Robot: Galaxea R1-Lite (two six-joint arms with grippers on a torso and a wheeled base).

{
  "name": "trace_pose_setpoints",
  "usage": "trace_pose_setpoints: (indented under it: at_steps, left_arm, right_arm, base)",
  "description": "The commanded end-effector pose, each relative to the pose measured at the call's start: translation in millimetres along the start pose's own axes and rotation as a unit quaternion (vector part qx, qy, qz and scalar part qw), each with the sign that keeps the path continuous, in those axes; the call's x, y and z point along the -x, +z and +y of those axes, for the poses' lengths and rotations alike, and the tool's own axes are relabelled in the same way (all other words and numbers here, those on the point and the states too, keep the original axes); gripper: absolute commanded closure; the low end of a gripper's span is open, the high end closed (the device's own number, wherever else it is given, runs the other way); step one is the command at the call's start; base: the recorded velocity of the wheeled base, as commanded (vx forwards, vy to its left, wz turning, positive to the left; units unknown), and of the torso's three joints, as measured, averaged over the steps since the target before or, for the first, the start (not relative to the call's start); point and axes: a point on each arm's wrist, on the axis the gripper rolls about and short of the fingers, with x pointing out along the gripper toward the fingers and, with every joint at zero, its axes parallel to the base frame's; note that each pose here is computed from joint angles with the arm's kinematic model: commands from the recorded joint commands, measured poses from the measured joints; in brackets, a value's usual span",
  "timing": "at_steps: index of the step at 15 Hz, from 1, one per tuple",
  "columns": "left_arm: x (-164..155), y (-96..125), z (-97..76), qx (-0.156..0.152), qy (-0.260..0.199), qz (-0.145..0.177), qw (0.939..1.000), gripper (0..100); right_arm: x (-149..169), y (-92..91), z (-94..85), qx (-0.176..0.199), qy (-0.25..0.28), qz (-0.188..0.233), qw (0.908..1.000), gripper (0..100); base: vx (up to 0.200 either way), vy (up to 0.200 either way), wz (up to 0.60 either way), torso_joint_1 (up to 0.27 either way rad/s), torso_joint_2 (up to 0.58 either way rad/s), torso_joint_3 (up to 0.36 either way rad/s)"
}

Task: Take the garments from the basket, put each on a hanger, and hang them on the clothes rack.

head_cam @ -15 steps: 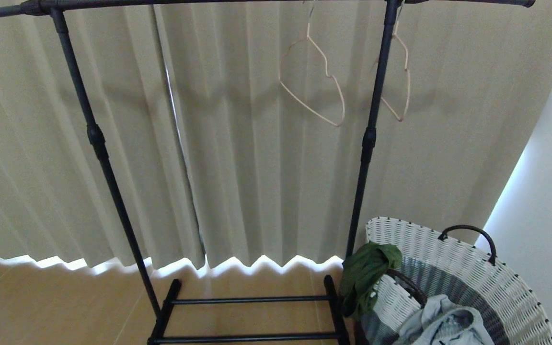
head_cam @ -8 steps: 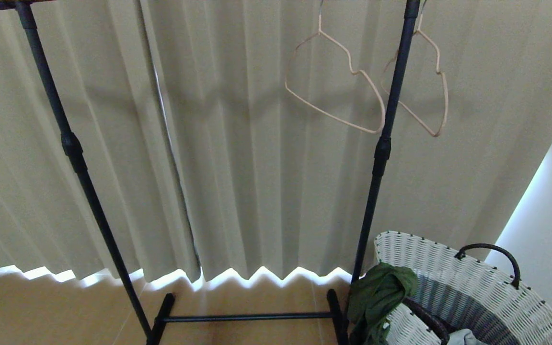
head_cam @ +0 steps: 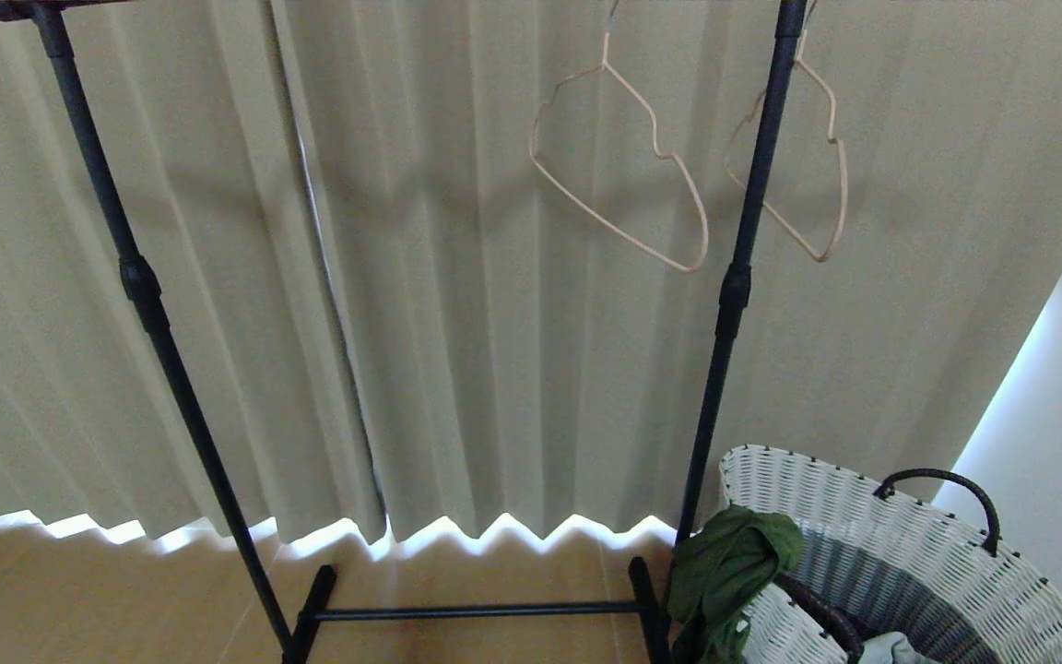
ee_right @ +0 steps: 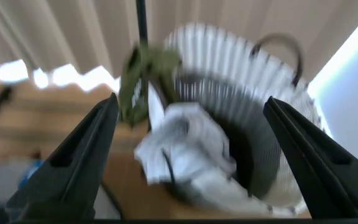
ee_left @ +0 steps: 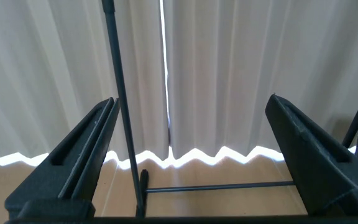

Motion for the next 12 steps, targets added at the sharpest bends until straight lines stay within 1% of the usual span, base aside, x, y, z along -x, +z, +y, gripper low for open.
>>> trace_pose_setpoints:
  at_steps: [1, 2, 3, 4, 5, 7, 8, 10, 12]
  left_arm:
    - [0, 0, 0.0, 0.0, 0.0, 0.0, 1.0, 0]
    - [0, 0, 0.0, 0.0, 0.0, 0.0, 1.0, 0]
    - [0, 0, 0.0, 0.0, 0.0, 0.0, 1.0, 0]
    - [0, 0, 0.0, -0.001, 0.0, 0.0, 1.0, 0]
    - [0, 0, 0.0, -0.001, 0.0, 0.0, 1.0, 0]
    - [0, 0, 0.0, 0.001, 0.001, 0.0, 1.0, 0]
    - [0, 0, 0.1, 0.002, 0.002, 0.0, 1.0, 0]
    - [0, 0, 0.1, 0.002, 0.002, 0.0, 1.0, 0]
    - [0, 0, 0.1, 0.002, 0.002, 0.0, 1.0, 0]
  right_arm:
    - [-62, 12.3, 3.7, 0.057, 0.003, 0.287, 0.9562, 0]
    - [-73, 13.9, 3.8, 0.086, -0.001, 0.321, 0.9432, 0]
    - [-83, 13.3, 3.8, 0.109, -0.004, 0.344, 0.9325, 0]
    - [-93, 11.6, 3.8, 0.124, -0.006, 0.368, 0.9214, 0]
    - [-100, 10.0, 3.5, 0.132, -0.011, 0.385, 0.9134, 0]
    - [-123, 4.2, -0.3, 0.149, -0.04, 0.43, 0.8894, 0]
    - [-135, 0.6, -3.2, 0.152, -0.048, 0.444, 0.8817, 0]
    - [-152, -3.4, -6.8, 0.146, -0.058, 0.445, 0.8818, 0]
    - [-162, -6.4, -10.6, 0.139, -0.067, 0.448, 0.8809, 0]
  base:
    - [0.0, 0.0, 0.0, 0.0, 0.0, 0.0]
    - [0.0, 0.0, 0.0, 0.0, 0.0, 0.0]
    - [0.0, 0.0, 0.0, 0.0, 0.0, 0.0]
    - [0.0, 0.0, 0.0, 0.0, 0.0, 0.0]
    - [0.0, 0.0, 0.0, 0.0, 0.0, 0.0]
    - [0.0, 0.0, 0.0, 0.0, 0.0, 0.0]
    - [0.0, 0.0, 0.0, 0.0, 0.0, 0.0]
    - [0.0, 0.0, 0.0, 0.0, 0.0, 0.0]
    - [0.0, 0.0, 0.0, 0.0, 0.0, 0.0]
